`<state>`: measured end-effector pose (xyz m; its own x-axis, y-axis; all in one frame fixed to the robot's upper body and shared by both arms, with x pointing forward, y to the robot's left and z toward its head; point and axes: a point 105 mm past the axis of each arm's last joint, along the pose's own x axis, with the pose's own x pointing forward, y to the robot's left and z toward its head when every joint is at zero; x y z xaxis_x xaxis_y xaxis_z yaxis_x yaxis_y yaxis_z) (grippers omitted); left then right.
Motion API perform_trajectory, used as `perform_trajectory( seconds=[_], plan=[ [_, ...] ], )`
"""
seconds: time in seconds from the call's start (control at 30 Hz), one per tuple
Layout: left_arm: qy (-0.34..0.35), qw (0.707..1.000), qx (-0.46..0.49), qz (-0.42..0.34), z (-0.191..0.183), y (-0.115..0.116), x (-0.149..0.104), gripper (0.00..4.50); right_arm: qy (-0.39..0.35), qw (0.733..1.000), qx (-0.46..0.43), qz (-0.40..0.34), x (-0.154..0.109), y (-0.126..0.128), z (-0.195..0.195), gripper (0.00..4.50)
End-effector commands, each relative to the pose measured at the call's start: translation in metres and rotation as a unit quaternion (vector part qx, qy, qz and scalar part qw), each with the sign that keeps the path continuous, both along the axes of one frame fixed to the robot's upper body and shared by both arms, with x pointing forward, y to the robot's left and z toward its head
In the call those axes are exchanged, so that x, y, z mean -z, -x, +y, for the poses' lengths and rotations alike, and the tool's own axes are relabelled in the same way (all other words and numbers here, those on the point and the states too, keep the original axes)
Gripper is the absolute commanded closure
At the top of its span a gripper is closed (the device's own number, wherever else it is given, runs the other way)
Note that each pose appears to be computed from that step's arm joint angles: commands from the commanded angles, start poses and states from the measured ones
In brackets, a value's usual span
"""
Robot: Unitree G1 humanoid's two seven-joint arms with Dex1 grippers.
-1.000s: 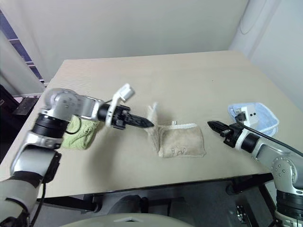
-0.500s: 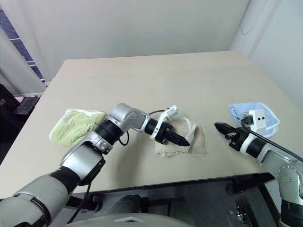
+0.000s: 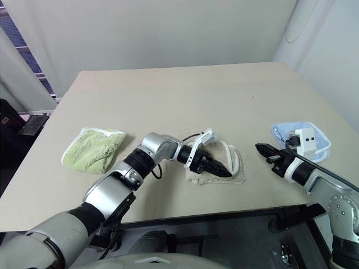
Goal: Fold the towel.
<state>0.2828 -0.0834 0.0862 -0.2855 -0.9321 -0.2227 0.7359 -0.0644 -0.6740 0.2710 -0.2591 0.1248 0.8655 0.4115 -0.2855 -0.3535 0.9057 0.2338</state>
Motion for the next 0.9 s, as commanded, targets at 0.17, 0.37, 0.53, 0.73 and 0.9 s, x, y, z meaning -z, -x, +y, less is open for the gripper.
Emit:
perform_trajectory(
  seconds=[0.17,0.37,0.53,0.73,0.9],
  plan=[
    [0.140,0.975,0.022,-0.169,0.009,-0.004,-0.067,0.03,-0.031,0.996,-0.023,-0.080,-0.033,-0.009,0.015,4.50],
    [0.148,0.933,-0.059,-0.324,0.046,-0.027,-0.081,0.20,-0.030,0.986,-0.106,-0.128,-0.045,-0.005,0.053,4.50],
    [0.128,0.926,-0.120,-0.334,0.073,-0.043,-0.071,1.72,-0.034,0.981,-0.142,-0.128,-0.041,-0.008,0.066,4.50],
    [0.103,0.932,-0.107,-0.330,0.070,-0.035,-0.036,3.89,-0.052,0.976,-0.188,-0.101,-0.023,-0.012,0.081,4.50],
    [0.075,0.938,-0.110,-0.320,0.056,-0.031,-0.005,4.46,-0.073,0.975,-0.203,-0.054,0.006,-0.020,0.090,4.50]
  ],
)
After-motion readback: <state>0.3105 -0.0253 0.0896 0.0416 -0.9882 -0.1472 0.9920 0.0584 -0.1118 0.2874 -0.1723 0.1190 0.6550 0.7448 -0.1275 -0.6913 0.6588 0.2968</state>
